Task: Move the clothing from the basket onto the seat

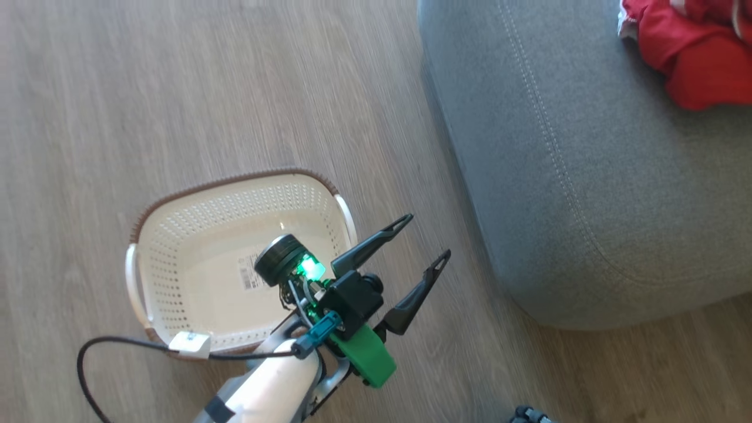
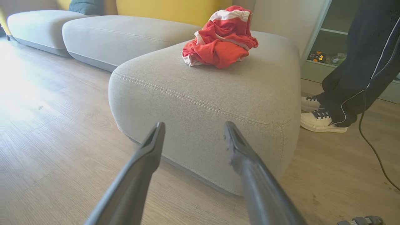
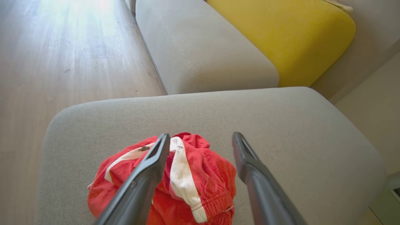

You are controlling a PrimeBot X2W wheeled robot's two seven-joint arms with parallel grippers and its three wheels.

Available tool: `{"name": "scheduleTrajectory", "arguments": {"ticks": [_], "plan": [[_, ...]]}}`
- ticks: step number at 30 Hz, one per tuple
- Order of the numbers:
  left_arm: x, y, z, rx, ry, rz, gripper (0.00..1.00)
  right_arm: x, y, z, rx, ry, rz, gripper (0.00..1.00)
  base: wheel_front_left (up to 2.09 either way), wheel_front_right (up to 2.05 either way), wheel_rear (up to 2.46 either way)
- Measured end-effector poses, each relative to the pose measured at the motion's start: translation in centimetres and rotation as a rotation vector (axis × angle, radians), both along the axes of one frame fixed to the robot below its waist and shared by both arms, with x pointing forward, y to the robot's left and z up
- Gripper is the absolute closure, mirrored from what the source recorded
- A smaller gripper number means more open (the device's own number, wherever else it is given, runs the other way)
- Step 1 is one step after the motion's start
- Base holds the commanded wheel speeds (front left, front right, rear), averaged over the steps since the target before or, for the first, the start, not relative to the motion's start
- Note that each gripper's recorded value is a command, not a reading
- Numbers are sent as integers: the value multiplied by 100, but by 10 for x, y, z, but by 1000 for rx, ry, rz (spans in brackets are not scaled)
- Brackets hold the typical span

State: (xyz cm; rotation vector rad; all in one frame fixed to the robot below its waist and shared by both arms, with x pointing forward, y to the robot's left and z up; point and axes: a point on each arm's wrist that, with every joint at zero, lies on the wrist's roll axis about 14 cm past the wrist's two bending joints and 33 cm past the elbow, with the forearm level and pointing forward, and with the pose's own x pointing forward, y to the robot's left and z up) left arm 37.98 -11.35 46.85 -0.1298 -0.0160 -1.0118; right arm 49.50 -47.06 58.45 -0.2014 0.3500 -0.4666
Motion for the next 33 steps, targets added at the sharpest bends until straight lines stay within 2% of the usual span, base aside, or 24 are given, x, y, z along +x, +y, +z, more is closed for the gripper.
{"name": "scheduleTrajectory", "arguments": {"ticks": [8,13,18,19,22,26,33], "plan": [[-9,12,21,-4,-35,53,0,0,32,50,-54,-130,146,0,0,0,0],[-3,34,33,-1,-62,145,0,2,71,81,-110,-276,293,0,0,0,0],[9,63,53,-17,-103,272,0,-3,108,96,-109,-448,413,0,0,0,0],[14,77,59,-29,-108,328,0,-5,129,97,-91,-516,464,0,0,0,0],[16,96,72,-55,-124,408,0,-11,166,82,-39,-574,549,0,0,0,0],[19,124,80,-76,-127,518,0,-23,210,62,36,-607,641,0,0,0,0],[23,183,100,-111,-166,733,0,-44,267,50,113,-666,746,0,0,0,0]]}}
